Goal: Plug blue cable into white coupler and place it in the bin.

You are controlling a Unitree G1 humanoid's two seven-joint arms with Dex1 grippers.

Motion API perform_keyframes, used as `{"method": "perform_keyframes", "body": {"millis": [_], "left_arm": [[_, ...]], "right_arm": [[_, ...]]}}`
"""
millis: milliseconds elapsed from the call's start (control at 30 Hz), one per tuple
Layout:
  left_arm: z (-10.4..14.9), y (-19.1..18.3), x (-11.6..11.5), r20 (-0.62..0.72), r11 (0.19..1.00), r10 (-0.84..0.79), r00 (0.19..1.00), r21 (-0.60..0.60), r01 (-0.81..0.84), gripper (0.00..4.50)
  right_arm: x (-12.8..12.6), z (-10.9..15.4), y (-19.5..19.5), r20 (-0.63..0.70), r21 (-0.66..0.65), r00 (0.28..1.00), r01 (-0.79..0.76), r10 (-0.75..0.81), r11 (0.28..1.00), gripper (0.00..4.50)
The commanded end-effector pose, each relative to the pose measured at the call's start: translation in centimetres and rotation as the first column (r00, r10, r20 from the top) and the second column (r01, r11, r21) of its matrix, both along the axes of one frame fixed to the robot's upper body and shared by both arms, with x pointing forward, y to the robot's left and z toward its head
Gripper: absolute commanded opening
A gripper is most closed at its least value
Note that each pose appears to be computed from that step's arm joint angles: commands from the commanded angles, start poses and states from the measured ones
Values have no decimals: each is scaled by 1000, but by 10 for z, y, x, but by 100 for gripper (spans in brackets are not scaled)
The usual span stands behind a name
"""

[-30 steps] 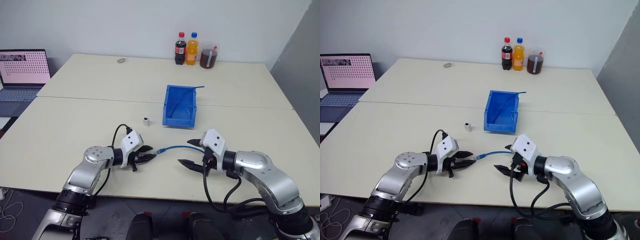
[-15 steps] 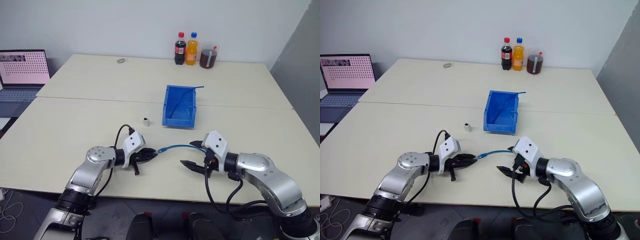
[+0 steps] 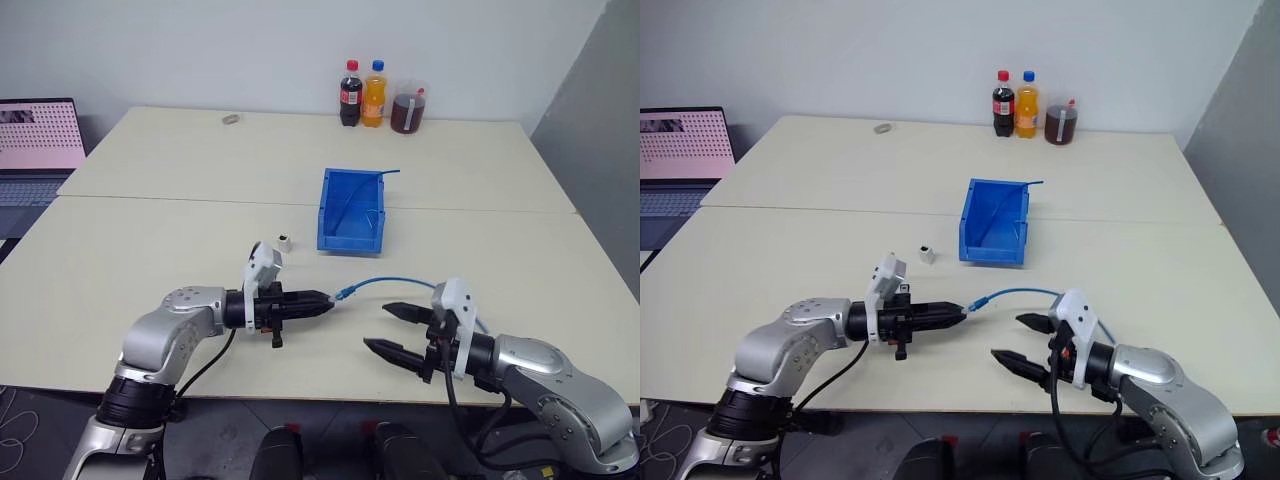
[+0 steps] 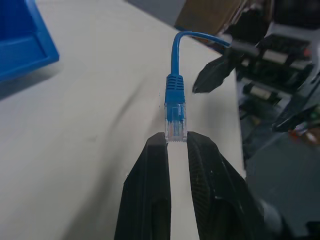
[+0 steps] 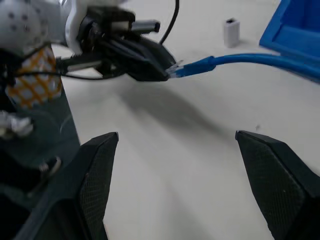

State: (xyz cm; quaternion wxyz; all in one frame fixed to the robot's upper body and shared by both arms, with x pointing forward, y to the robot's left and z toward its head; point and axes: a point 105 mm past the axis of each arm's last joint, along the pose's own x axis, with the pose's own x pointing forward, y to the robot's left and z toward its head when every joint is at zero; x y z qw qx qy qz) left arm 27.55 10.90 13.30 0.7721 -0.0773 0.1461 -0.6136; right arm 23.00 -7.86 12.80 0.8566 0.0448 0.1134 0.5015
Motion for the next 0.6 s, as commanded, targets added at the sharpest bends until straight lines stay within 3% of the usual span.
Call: {"method": "perform_keyframes", "body": {"millis": [33,233,600], "left_arm": [[21,-3,-5,-39,996,-25,999,-85,22,22],[26,-5,-8,-107,991,-43,993,-134,28,22],[28,-9,-11,-116,989,-43,992,-146,26,22]], "right_arm": [[1,17,2,-10,115,1000,15,-14,993,397],[11,39,6,-37,268,999,15,-5,963,397],[23,47,27,-50,307,994,-76,96,949,397]]}}
